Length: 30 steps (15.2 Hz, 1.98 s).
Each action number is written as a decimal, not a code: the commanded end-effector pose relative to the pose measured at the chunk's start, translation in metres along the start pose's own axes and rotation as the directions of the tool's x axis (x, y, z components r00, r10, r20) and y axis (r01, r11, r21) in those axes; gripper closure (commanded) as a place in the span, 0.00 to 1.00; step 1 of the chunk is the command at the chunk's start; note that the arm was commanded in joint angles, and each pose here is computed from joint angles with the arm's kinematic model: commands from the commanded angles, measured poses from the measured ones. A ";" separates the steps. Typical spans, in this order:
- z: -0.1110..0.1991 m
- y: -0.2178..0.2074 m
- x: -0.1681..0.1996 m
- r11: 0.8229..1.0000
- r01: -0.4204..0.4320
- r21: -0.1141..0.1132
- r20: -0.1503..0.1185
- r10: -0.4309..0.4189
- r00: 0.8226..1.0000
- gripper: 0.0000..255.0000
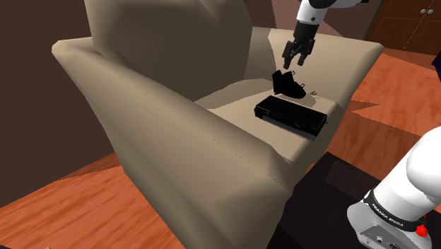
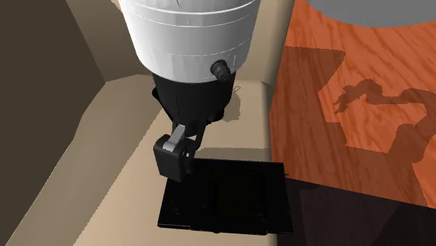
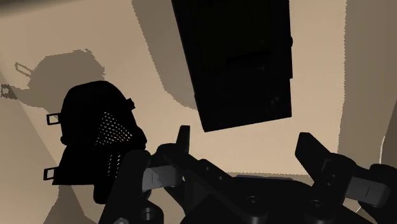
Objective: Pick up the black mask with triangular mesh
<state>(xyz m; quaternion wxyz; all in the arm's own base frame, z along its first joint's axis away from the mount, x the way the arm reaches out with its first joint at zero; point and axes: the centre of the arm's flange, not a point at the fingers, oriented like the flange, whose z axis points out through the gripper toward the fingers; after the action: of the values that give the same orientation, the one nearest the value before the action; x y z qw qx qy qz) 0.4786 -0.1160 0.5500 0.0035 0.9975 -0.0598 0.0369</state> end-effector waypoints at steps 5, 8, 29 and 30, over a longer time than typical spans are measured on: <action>0.038 0.049 0.060 0.998 -0.066 0.003 0.045 0.065 0.997 0.00; 0.058 0.074 0.086 0.995 -0.098 0.004 0.068 0.098 0.993 0.00; 0.159 0.147 0.150 0.982 -0.187 0.002 0.130 0.185 0.974 1.00; 0.159 0.147 0.150 0.982 -0.187 0.002 0.130 0.185 0.974 1.00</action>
<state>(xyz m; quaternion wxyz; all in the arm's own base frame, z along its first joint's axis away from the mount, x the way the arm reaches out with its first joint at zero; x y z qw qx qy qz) 0.6207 -0.2814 0.4038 -0.0110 0.9879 -0.1527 -0.0266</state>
